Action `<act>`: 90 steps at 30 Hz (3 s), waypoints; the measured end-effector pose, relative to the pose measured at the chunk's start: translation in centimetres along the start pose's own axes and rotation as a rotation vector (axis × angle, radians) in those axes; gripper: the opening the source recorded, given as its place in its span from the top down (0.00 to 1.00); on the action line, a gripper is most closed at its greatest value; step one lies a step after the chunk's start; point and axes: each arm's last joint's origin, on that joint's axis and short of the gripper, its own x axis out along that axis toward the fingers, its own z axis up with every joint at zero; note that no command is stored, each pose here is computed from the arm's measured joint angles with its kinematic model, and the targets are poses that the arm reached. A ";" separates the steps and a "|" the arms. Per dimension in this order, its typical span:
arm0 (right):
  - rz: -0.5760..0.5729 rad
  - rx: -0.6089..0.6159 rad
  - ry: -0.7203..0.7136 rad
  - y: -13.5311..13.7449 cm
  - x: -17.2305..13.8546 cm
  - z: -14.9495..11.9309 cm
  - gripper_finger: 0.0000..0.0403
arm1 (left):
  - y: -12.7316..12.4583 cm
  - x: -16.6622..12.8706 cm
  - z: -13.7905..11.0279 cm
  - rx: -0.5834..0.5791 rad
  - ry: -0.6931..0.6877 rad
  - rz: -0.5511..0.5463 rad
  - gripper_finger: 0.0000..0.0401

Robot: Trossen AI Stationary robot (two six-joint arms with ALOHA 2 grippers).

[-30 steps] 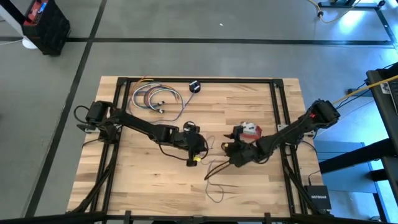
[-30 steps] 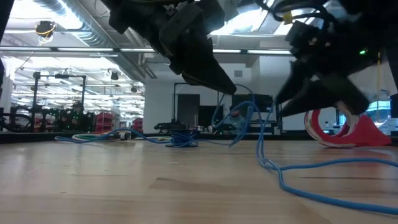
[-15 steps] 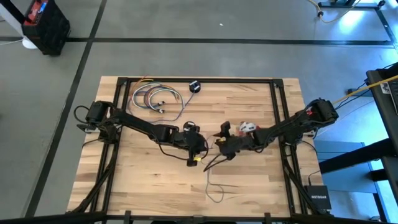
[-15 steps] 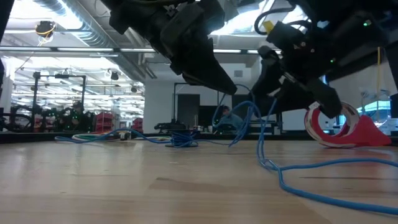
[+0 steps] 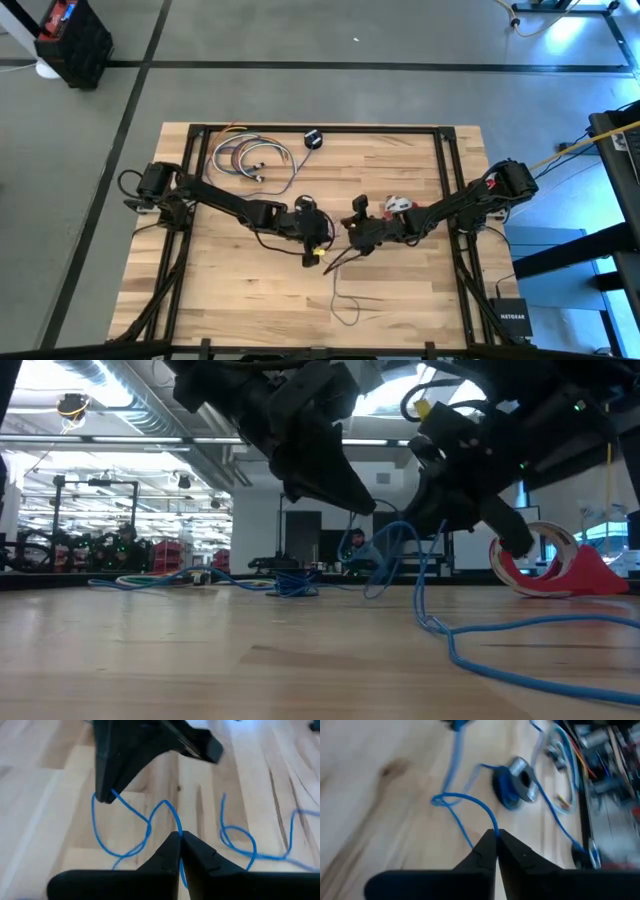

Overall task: Coil cords
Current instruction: Coil the blue wire onto the spool

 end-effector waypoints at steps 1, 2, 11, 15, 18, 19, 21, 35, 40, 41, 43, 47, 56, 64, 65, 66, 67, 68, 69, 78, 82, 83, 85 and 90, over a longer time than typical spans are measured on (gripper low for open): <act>-0.013 0.037 0.008 -0.1 0.0 0.1 0.95 | -0.1 -0.1 0.0 -0.021 -0.004 0.017 0.99; -0.023 0.077 0.013 -0.3 0.0 0.3 0.95 | -0.3 -0.4 0.0 -0.036 -0.005 0.043 0.99; -0.026 0.422 -0.004 -2.0 -0.2 3.2 0.97 | -0.7 -0.9 -0.4 -0.165 -0.040 0.244 0.99; 0.003 0.506 -0.026 -2.4 -0.3 3.9 0.99 | -0.6 -0.9 -0.4 -0.216 -0.064 0.304 0.99; 0.006 0.558 -0.029 -2.4 -0.3 4.0 0.98 | -0.2 -0.9 -0.6 -0.257 -0.061 0.355 0.99; 0.007 0.573 -0.029 -2.4 -0.3 4.0 0.98 | 0.0 -0.9 -0.7 -0.274 -0.064 0.380 0.99; 0.020 0.578 -0.032 -2.4 -0.3 4.0 0.98 | 0.3 -0.9 -0.6 -0.297 -0.080 0.422 0.99; 0.140 0.637 -0.152 -2.5 -0.4 5.0 0.91 | 0.0 -0.7 0.0 -0.234 -0.135 0.401 0.99; 0.181 0.583 -0.176 -2.4 -0.4 5.2 0.76 | 0.1 -0.7 0.0 -0.207 -0.134 0.416 0.99; 0.181 0.567 -0.177 -2.4 -0.5 5.2 0.73 | 0.1 -0.7 0.0 -0.198 -0.134 0.422 0.99; 0.184 0.526 -0.165 -2.5 -0.8 5.1 0.67 | 0.1 -0.7 0.0 -0.182 -0.136 0.435 0.99; 0.179 0.461 -0.137 -3.3 -2.2 4.8 0.59 | -0.2 -0.8 -0.1 -0.134 -0.137 0.462 0.99; 0.156 0.428 -0.077 -5.1 -5.4 4.0 0.57 | -0.7 -0.9 0.1 -0.088 -0.150 0.450 0.99; -0.067 0.302 0.122 -5.6 -5.2 2.3 0.57 | -0.7 -0.9 0.1 -0.081 -0.149 0.449 0.99; -0.089 0.294 0.140 -5.9 -5.0 2.0 0.57 | -0.7 -0.9 0.1 -0.079 -0.148 0.450 0.99; -0.099 0.290 0.153 -6.2 -4.9 1.8 0.57 | -0.7 -0.9 0.1 -0.075 -0.147 0.450 0.99; -0.101 0.280 0.165 -6.6 -4.6 1.5 0.57 | -0.7 -0.9 0.1 -0.068 -0.146 0.450 0.99; -0.089 0.272 0.172 -6.8 -4.2 1.3 0.57 | -0.8 -0.9 0.1 -0.065 -0.145 0.449 0.99; -0.064 0.262 0.174 -7.1 -3.8 1.0 0.57 | -0.9 -0.9 0.1 -0.062 -0.145 0.447 0.99; 0.089 0.193 0.156 -7.1 1.1 -0.6 0.57 | -1.7 -1.0 -0.1 -0.024 -0.146 0.426 0.99; 0.132 0.158 0.112 -6.6 2.0 -0.4 0.57 | -1.8 -1.0 0.0 -0.026 -0.152 0.424 0.99; 0.142 0.155 0.108 -6.5 2.0 -0.4 0.57 | -1.8 -1.0 0.0 -0.025 -0.152 0.424 0.99; 0.144 0.156 0.106 -6.5 2.0 -0.4 0.61 | -1.8 -1.0 0.0 -0.025 -0.152 0.425 0.99; 0.144 0.164 0.114 -6.5 2.1 -0.5 0.87 | -1.8 -1.0 0.0 -0.027 -0.152 0.424 0.99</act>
